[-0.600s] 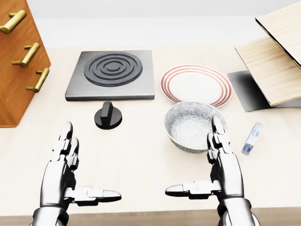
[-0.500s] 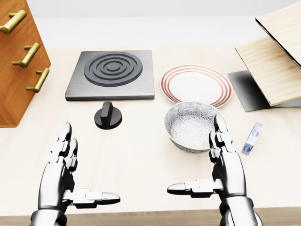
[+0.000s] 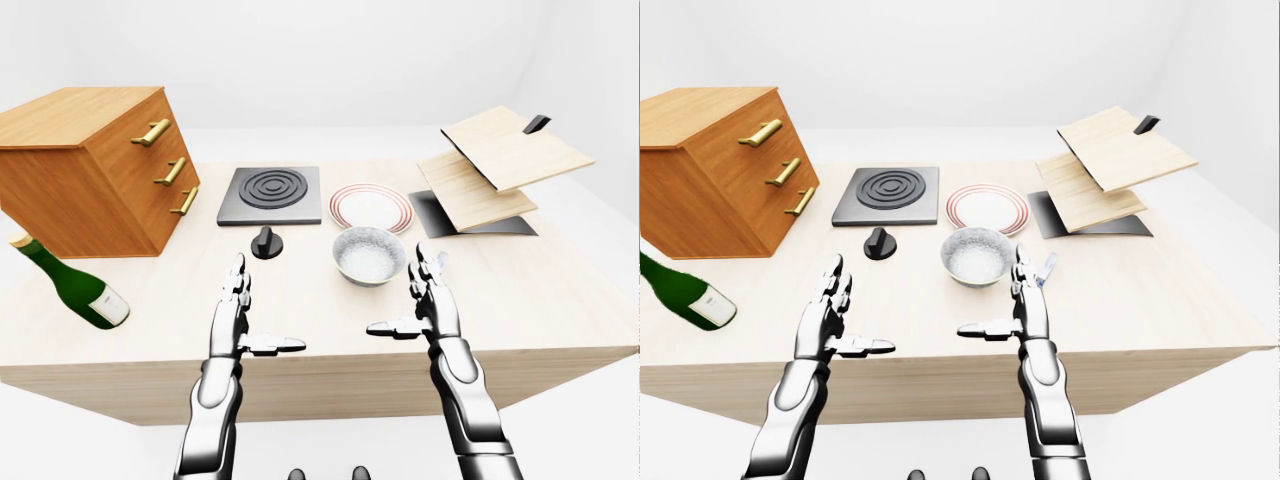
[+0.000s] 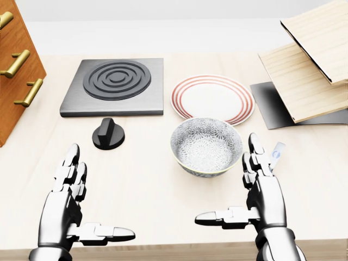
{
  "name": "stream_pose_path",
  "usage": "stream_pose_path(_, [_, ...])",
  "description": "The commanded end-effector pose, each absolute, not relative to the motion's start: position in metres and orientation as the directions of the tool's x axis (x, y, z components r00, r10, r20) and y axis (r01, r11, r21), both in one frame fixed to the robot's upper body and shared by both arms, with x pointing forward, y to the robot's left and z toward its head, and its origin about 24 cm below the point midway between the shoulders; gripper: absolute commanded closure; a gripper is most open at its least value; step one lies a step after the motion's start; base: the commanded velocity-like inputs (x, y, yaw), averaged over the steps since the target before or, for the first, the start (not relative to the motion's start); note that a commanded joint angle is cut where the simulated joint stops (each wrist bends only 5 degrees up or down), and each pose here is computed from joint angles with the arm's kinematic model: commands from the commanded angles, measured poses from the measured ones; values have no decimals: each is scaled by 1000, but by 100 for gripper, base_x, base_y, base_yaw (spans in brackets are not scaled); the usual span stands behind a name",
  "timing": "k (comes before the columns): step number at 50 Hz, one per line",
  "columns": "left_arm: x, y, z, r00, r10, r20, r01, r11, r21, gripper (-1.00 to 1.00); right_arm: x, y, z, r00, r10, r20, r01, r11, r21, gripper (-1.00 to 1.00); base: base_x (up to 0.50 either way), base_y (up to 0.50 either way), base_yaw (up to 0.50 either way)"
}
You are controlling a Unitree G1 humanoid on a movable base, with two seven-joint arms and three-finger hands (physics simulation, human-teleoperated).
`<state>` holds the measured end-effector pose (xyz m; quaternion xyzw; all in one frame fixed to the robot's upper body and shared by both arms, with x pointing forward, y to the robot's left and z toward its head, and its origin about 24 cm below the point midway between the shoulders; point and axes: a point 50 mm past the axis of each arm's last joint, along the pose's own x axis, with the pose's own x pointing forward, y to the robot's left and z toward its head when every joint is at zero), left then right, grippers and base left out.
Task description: Pick up the cream cheese and put it in the bowl.
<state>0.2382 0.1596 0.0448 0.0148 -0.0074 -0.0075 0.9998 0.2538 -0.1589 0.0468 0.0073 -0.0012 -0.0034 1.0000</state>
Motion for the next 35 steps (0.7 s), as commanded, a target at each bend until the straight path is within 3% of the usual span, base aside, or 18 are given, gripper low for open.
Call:
stream_pose_path(1, [237,161,45,1000,-20,13,20,999,26,-100,252,-157,46,1000,1,-3,-1,1000,10,-100,0,-22,0])
stream_pose_path(35, [239,165,44,1000,-27,-5,27,1000,-10,-100,252,-160,46,1000,-10,5,10,1000,-10,-100,0,-22,0])
